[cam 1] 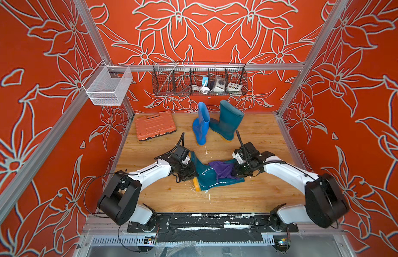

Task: Wipe the rubber boots with a cloth
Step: Wipe the dirt off the rubber boot.

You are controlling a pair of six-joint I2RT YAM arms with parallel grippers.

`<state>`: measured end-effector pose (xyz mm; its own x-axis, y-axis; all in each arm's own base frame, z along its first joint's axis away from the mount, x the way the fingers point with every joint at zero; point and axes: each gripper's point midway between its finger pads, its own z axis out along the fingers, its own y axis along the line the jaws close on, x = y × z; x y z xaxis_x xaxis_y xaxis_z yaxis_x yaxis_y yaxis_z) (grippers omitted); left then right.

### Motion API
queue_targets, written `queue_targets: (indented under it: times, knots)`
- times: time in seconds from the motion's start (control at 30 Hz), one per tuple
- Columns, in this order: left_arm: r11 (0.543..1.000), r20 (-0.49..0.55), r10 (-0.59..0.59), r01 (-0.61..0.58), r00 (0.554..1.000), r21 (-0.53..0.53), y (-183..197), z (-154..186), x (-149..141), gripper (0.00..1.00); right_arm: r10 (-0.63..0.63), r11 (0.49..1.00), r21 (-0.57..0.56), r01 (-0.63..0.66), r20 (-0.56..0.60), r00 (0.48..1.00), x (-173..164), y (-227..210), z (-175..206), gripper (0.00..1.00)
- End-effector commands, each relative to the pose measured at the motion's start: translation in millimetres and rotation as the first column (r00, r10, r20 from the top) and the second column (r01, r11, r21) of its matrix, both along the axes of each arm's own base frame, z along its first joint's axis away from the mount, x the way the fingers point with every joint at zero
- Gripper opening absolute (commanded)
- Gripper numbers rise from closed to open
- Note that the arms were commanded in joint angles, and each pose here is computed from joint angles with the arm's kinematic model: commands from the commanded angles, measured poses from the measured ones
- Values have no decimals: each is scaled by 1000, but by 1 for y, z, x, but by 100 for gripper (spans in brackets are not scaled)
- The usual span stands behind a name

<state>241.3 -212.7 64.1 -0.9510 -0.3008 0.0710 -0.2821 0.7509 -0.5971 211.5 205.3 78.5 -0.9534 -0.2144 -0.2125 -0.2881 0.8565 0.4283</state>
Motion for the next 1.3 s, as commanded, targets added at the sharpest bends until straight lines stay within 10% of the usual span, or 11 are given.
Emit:
queue_targets:
  times: [0.0,0.27,0.57,0.8,1.03,1.27]
  knots:
    - [1000,-2,-5,5,1000,-30,-2,4,-1,0,188,982,-24,-187,80,979,-28,42,20,0]
    - [1000,-11,-8,8,1000,-29,-2,4,-2,0,419,908,-1,-419,35,907,-66,118,2,0]
    - [999,11,-6,6,1000,-45,-1,10,-5,0,-79,997,-29,77,-104,991,-16,-23,-25,0]
    - [998,10,-33,33,999,-58,-5,10,-5,0,158,987,-23,-156,54,986,-48,16,16,0]
    - [994,-23,-80,79,996,-71,-11,5,-6,0,402,890,231,-394,10,915,-94,126,3,0]
    - [989,-46,-142,139,989,-53,-10,0,-14,0,18,997,-72,-30,-157,987,-44,32,-56,0]
